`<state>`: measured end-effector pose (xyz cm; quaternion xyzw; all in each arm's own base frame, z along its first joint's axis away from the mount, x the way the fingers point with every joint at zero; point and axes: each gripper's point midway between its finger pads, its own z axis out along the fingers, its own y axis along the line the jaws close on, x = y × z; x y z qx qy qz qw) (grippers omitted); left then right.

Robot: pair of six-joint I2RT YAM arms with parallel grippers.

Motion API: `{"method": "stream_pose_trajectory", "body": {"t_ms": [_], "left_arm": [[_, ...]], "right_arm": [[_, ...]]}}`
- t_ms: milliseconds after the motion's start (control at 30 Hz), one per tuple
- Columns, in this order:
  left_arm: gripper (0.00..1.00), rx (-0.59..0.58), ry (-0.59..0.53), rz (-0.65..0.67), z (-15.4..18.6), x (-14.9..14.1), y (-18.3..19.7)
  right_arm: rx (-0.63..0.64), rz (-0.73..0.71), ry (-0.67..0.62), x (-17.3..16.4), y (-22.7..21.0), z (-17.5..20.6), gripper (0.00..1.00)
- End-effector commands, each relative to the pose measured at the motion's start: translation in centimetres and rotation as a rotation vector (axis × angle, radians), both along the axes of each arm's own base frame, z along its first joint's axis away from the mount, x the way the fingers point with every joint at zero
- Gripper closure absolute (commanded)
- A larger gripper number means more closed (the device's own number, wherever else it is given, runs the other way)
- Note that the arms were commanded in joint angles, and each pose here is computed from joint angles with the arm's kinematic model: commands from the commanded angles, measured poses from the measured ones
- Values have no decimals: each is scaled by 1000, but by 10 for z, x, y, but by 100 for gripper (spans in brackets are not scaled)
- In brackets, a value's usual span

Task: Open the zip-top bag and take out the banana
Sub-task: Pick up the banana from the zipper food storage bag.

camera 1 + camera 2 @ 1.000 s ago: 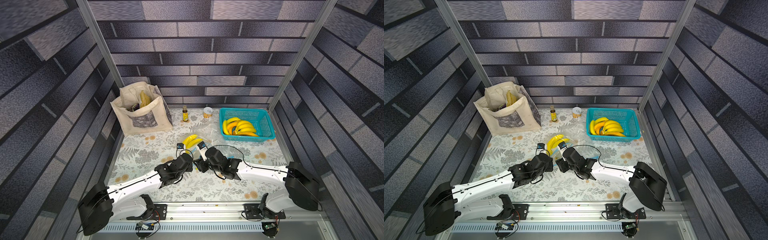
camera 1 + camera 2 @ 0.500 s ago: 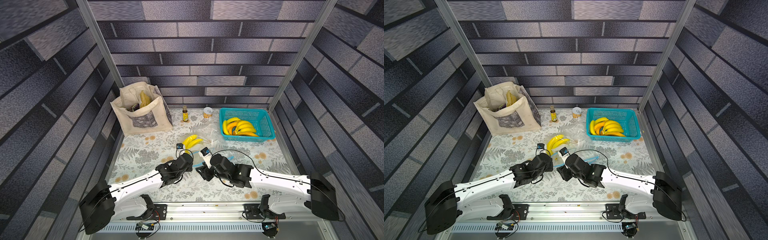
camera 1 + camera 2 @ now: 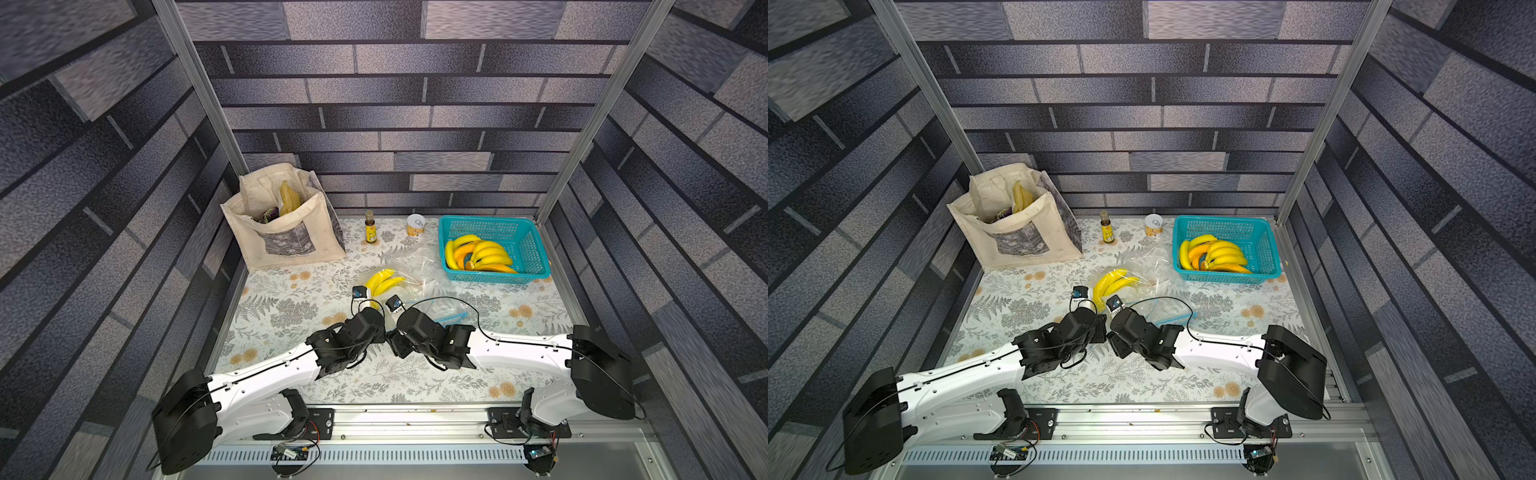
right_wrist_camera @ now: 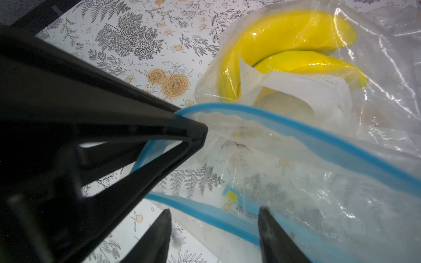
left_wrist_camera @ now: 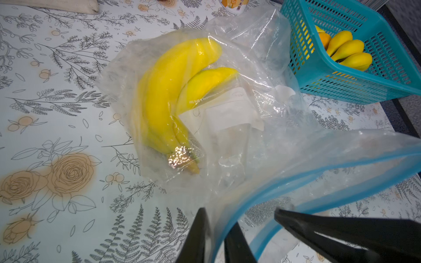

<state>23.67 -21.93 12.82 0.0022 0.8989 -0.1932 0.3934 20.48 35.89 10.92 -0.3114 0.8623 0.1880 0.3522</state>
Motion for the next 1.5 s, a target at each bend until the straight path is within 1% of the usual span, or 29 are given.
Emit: {"method": "stream_pose_trajectory", "body": {"t_ms": [0,100,167,400,533,600,733,800,833,1000,1133,1200,1333,1433,1467], "left_arm": [[82,-7,6,10,-5,-4,3],[82,-1,19,12,-11,-7,4],[82,-24,5,19,-9,-5,3],[84,-37,-13,78,-10,-2,9],[84,-46,-31,75,-4,-4,9],[84,-53,-33,76,-4,-5,9],[84,-79,-17,82,-12,-9,8],[84,-78,-5,87,-19,-11,7],[84,-77,1,86,-21,-11,7],[84,-74,2,81,-22,-14,6],[84,-91,-5,89,-21,-16,10],[84,-100,-4,94,-23,-17,13],[83,-110,-3,123,-26,-21,23],[80,-109,-14,142,-24,-23,31],[77,-105,-19,148,-23,-24,35]], "right_arm": [[62,-34,-17,21,4,12,38],[51,-25,-18,28,4,8,38],[26,-13,-7,31,8,-2,38],[52,4,94,35,37,-42,40],[21,-37,75,46,39,-55,40],[15,-63,57,52,39,-57,37],[41,-79,28,61,48,-52,36],[18,-91,12,66,48,-59,36],[41,-91,-8,73,59,-48,36],[14,-69,-51,82,68,-53,36],[50,-38,-89,86,77,-50,37],[79,-28,-82,88,82,-50,38],[138,-13,-77,88,90,-44,44],[171,-19,-87,87,88,-40,43],[178,-15,-90,86,87,-39,43]]}}
